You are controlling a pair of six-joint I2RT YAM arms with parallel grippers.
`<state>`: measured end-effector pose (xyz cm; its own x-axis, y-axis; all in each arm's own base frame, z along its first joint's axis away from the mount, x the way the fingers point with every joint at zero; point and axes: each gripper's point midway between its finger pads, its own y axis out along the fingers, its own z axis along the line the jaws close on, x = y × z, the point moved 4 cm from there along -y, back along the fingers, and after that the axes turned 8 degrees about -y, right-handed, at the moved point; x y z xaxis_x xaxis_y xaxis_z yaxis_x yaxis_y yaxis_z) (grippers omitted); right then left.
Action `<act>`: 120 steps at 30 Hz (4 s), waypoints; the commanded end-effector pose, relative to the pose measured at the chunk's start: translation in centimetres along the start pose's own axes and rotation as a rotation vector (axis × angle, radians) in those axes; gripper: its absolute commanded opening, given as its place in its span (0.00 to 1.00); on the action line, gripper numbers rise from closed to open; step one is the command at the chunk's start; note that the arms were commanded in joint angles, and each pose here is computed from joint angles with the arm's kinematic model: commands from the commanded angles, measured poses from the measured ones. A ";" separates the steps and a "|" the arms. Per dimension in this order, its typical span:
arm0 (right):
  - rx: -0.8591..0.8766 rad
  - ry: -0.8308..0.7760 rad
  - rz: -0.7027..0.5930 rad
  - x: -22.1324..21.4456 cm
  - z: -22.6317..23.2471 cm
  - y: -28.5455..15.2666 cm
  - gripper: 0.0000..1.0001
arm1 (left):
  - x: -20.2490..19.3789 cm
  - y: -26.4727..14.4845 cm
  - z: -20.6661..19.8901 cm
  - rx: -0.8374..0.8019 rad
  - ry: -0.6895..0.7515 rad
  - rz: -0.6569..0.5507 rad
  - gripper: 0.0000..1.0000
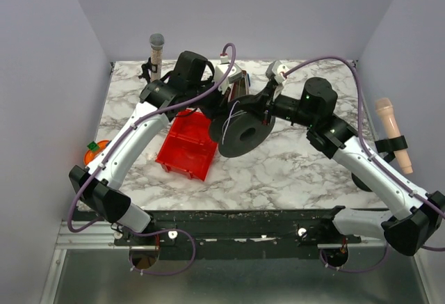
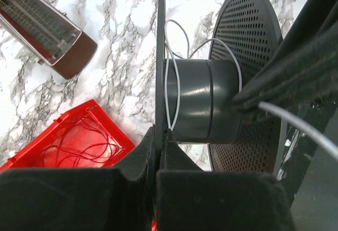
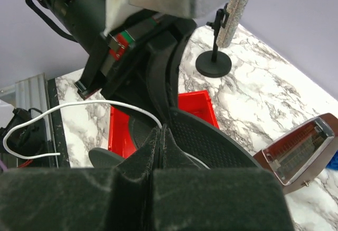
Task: Wrap the cables
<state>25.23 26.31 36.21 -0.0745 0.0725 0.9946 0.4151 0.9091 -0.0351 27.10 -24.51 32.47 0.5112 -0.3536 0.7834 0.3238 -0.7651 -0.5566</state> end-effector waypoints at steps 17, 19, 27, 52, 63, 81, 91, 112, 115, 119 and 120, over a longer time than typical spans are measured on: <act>0.035 -0.283 0.141 -1.8 3.0 3.8 0.10 | 4.7 -1.2 1.2 0.195 -0.206 -0.188 0.00; 0.040 -0.288 0.149 -2.2 3.1 3.7 0.18 | 5.2 -1.9 1.5 0.222 -0.211 -0.216 0.00; -0.005 -0.295 0.127 -2.3 3.1 2.3 0.44 | 5.9 -3.2 3.2 0.286 -0.230 -0.262 0.00; -0.159 0.247 -0.224 -8.9 2.3 -2.3 0.71 | 10.8 -10.6 0.9 0.251 -0.293 -0.484 0.00; -0.184 0.116 -0.430 -8.0 0.6 0.6 0.73 | 12.8 -12.5 -0.9 0.192 -0.297 -0.540 0.00; -0.204 0.115 -0.561 -4.8 -0.9 5.5 0.68 | 14.0 -13.7 -2.9 0.099 -0.312 -0.568 0.00; -0.191 0.129 -0.589 -4.4 -1.4 7.0 0.66 | 14.4 -14.5 -3.7 0.069 -0.300 -0.587 0.00; -0.307 0.113 -0.526 -6.1 -3.0 3.3 0.05 | 13.4 -14.5 -4.6 0.009 -0.237 -0.551 0.00; -0.293 0.051 -0.467 -6.6 -2.8 1.5 0.03 | 12.4 -13.6 -4.8 -0.033 -0.214 -0.502 0.00; -0.309 -0.041 -0.329 -6.8 -2.7 -0.2 0.01 | 10.8 -11.9 -4.4 -0.066 -0.196 -0.430 0.00; -0.313 -0.055 -0.287 -7.2 -2.8 -0.5 0.01 | 10.4 -11.5 -4.3 -0.075 -0.192 -0.412 0.00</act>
<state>28.64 25.13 30.71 -0.2651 -0.3145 0.9115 0.6071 0.6800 0.4112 26.60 -21.34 47.76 0.5313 0.1337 0.8365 0.5567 -0.7995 -0.2258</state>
